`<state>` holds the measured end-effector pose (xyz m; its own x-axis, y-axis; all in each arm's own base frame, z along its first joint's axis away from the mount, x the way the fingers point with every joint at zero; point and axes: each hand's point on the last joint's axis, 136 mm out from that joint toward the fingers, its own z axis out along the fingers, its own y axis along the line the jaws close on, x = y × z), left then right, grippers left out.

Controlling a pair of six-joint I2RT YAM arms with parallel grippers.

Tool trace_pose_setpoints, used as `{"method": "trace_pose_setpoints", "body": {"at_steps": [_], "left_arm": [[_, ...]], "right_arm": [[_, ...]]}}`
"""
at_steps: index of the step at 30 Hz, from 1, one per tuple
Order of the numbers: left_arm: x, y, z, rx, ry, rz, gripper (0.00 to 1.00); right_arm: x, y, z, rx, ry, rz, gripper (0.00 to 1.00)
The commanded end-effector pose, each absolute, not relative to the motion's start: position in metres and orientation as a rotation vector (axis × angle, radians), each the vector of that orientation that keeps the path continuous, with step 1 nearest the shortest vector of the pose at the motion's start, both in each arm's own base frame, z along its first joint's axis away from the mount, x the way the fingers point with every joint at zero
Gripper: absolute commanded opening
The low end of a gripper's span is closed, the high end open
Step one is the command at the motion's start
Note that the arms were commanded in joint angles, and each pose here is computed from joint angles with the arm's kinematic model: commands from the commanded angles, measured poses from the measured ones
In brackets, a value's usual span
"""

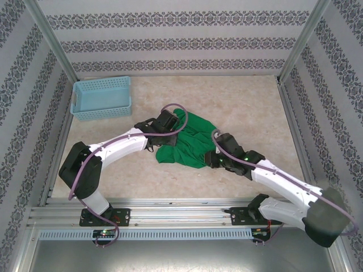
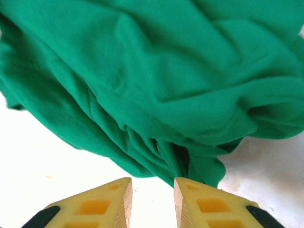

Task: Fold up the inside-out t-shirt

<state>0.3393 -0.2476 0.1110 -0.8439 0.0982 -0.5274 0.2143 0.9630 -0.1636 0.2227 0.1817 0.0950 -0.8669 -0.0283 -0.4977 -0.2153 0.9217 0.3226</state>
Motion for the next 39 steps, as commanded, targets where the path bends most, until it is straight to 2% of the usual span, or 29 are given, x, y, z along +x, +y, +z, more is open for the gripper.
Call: {"method": "trace_pose_setpoints", "body": {"at_steps": [1, 6, 16, 19, 21, 26, 27, 34, 39], "left_arm": [[0.341, -0.247, 0.118, 0.249, 2.536, -0.28, 0.0], [0.341, -0.247, 0.117, 0.25, 2.537, -0.28, 0.0], [0.339, -0.246, 0.117, 0.251, 2.536, -0.282, 0.0], [0.339, -0.245, 0.119, 0.251, 2.53, -0.281, 0.0], [0.339, -0.245, 0.12, 0.252, 2.526, -0.28, 0.0], [0.341, -0.241, 0.116, 0.245, 2.535, -0.237, 0.0], [0.342, -0.239, 0.115, 0.239, 2.539, -0.219, 0.0], [0.358, -0.225, 0.103, 0.166, 2.602, -0.117, 0.0], [0.369, -0.218, 0.097, 0.101, 2.633, -0.103, 0.0]], "right_arm": [[0.229, 0.187, 0.095, -0.222, 2.553, 0.434, 0.3], [0.238, 0.197, 0.084, -0.236, 2.562, 0.387, 0.3], [0.276, 0.191, 0.073, -0.242, 2.537, 0.129, 0.43], [0.282, 0.197, 0.064, -0.257, 2.56, 0.113, 0.42], [0.284, 0.2, 0.061, -0.262, 2.57, 0.113, 0.37], [0.277, 0.209, 0.073, -0.307, 2.554, 0.186, 0.03], [0.274, 0.21, 0.078, -0.317, 2.544, 0.204, 0.0], [0.229, 0.213, 0.13, -0.413, 2.381, 0.505, 0.0], [0.208, 0.193, 0.164, -0.325, 2.232, 0.65, 0.0]]}}
